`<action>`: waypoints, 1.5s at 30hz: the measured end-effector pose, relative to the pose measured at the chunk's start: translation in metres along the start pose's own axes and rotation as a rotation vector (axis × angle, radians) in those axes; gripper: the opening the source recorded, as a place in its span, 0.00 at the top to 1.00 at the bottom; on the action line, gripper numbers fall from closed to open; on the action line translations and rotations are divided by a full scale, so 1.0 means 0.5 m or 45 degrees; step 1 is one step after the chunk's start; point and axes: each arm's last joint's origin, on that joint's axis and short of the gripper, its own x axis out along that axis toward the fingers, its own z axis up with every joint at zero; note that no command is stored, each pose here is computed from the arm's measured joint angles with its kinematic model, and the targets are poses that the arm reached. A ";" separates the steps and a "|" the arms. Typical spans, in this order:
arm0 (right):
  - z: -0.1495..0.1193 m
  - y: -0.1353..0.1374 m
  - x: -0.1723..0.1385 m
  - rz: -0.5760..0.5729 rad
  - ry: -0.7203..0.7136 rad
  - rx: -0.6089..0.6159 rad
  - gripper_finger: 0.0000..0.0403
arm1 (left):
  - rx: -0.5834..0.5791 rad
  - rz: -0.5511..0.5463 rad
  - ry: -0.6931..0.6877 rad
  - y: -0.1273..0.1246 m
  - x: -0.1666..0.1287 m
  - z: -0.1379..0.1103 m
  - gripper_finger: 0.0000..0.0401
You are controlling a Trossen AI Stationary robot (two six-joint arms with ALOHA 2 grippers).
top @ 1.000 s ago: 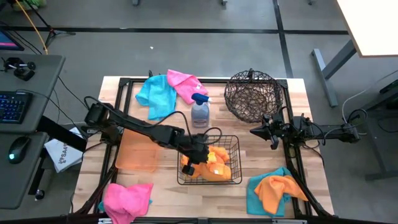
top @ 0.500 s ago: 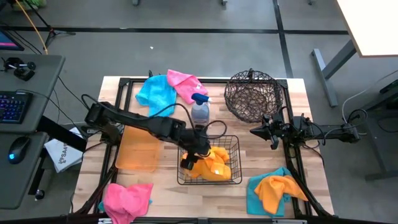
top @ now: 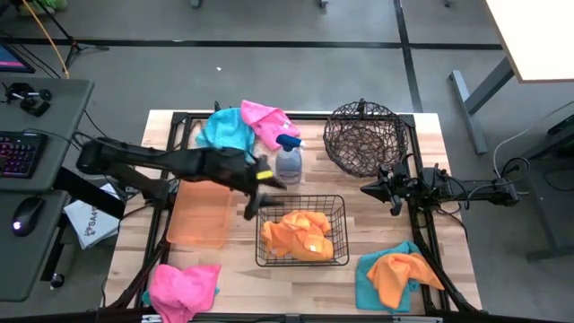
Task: Sort microfiber towel by color & place in baskets
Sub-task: Put the yellow microfiber towel into the wire basket
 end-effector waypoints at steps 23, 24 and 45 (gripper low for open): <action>0.101 0.031 -0.012 -0.077 -0.729 0.496 0.98 | -0.319 0.423 -0.709 0.028 -0.151 0.045 0.43; 0.112 0.041 -0.005 -0.039 -0.645 0.477 0.97 | -0.320 0.461 -0.698 0.029 -0.159 0.042 0.43; 0.072 0.180 0.118 -0.313 1.875 0.389 0.35 | -0.061 0.605 -0.731 0.016 -0.301 0.035 0.43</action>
